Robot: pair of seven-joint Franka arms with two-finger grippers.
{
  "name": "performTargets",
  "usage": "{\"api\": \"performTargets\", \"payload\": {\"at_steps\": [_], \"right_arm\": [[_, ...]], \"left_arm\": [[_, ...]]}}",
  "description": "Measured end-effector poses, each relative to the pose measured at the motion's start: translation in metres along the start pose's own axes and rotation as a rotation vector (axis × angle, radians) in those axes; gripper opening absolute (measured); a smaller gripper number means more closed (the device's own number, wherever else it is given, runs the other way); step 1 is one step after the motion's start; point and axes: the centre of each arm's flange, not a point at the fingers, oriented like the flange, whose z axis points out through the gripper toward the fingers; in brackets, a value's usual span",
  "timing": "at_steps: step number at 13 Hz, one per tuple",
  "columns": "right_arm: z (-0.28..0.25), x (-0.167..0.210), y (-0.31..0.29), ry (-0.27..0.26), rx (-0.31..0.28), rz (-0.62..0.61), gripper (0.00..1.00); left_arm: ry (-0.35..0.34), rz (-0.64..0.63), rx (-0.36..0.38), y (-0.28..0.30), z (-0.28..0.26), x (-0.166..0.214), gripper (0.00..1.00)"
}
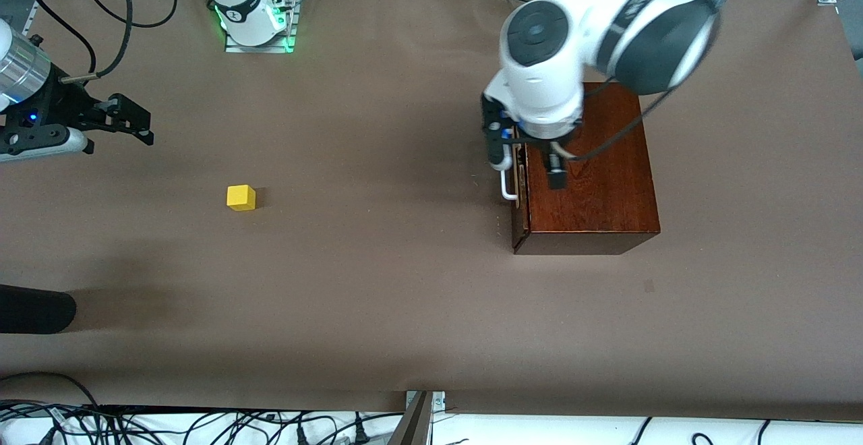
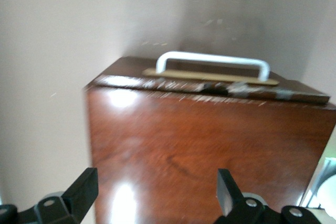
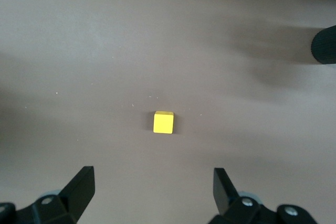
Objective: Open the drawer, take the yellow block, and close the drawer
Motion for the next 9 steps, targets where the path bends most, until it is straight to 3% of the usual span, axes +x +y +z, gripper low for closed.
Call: {"api": "performTargets", "payload": {"at_steps": [5,7,9], "right_arm": [[-0.001,0.0,0.006,0.002,-0.001,0.017,1.0],[-0.003,0.0,0.006,0.006,-0.001,0.018,1.0],[-0.004,0.0,0.004,0.009,-0.001,0.015,1.0]], "left_arm": [[0.059,-0.246,-0.008,-0.073,-0.031,-0.133,1.0],[0.08,-0.321,-0.004,-0.086,-0.04,-0.171,1.0],[0.127,-0.46,-0.05,-0.086,-0.046,-0.201,1.0]]}}
